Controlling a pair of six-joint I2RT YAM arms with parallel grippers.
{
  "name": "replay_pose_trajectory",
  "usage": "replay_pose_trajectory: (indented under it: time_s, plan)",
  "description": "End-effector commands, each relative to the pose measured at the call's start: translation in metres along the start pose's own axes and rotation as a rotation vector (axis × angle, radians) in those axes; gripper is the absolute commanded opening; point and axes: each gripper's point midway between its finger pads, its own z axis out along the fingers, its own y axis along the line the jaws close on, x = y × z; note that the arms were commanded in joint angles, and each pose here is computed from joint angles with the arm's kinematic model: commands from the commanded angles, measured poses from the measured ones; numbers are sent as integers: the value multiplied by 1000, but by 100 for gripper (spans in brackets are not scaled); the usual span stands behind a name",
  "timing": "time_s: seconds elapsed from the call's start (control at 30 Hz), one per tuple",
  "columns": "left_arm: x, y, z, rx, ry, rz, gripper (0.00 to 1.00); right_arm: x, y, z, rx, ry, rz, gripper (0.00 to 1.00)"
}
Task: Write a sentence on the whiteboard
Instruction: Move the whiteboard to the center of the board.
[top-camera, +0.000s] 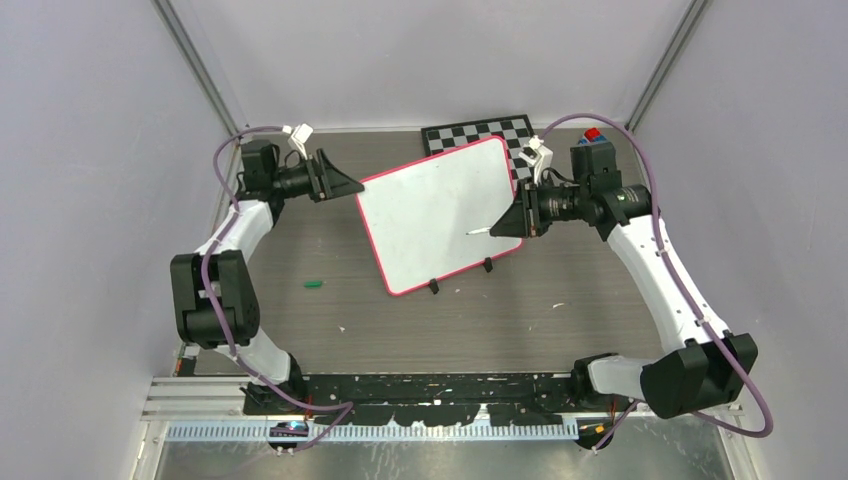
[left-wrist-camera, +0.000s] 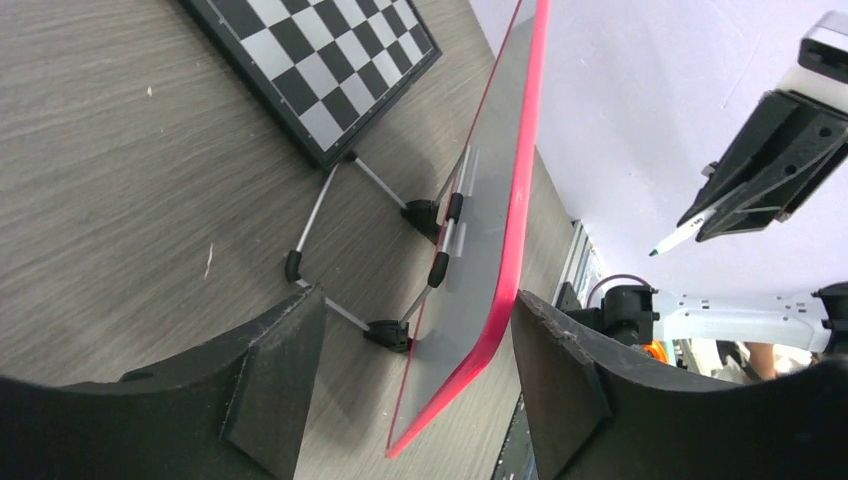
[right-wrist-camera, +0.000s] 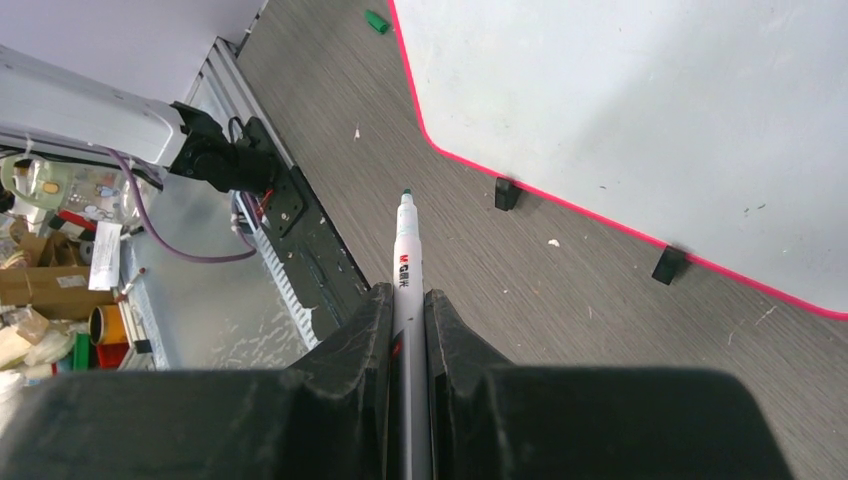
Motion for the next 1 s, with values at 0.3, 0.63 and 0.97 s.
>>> replay_pose_trajectory:
  time_s: [0.3, 0.63, 0.97]
  plan:
    - [15, -17, 18, 178, 116, 20, 34, -15, 22, -3, -61, -4, -88, 0]
    - [49, -36, 30, 223, 256, 83, 0, 10, 28, 3, -55, 12, -115, 0]
    - [97, -63, 45, 292, 460, 159, 0, 11, 30, -3, -9, -16, -155, 0]
